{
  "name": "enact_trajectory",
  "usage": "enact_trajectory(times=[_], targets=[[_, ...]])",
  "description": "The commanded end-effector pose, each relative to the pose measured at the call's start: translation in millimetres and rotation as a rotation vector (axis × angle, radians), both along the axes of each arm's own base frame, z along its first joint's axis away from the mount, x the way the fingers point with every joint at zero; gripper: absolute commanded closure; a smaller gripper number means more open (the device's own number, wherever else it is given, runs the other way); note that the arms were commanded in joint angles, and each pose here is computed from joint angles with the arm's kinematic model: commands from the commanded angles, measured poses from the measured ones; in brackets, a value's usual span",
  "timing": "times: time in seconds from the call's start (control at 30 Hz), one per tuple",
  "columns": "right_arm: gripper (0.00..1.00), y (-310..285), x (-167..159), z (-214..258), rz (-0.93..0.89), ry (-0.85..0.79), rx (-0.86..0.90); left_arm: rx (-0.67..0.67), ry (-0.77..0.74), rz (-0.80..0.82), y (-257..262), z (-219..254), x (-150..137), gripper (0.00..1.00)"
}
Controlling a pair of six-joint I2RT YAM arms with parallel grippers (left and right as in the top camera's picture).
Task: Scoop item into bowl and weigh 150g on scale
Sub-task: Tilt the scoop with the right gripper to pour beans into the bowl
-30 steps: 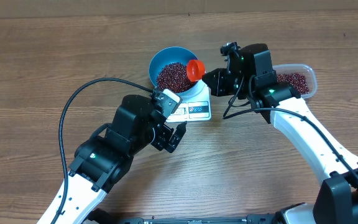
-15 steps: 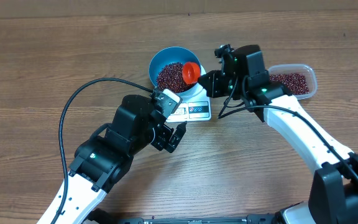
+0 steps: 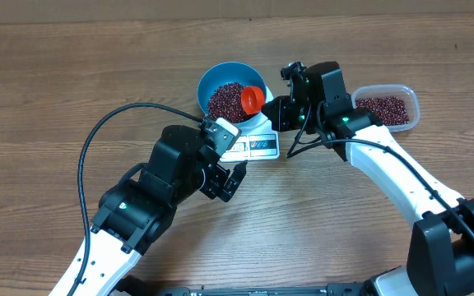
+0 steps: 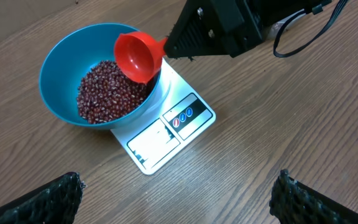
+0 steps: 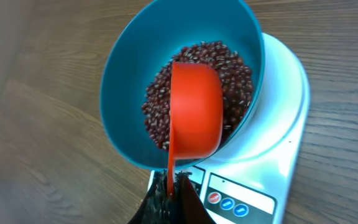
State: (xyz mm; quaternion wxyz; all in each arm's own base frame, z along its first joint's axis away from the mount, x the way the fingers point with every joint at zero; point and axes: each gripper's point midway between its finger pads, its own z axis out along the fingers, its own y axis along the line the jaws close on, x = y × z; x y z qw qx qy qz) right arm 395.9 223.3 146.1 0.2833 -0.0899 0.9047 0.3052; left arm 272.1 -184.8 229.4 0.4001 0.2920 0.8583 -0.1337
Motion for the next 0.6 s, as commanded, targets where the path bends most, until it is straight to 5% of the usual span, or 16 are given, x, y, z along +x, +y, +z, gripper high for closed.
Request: enact_trajectory(times=[0.0,0.57], targets=[[0.96,-3.9,11.0,5.2,-0.029,-0.03,-0.033,0.013,0.005,-0.015,0.0,-5.0,-0.2,0.0],[0.96,-12.9,19.0,4.8,-0.074,-0.053,-0.065,0.013,0.005,-0.015,-0.1,-5.1,-0.2,0.01]])
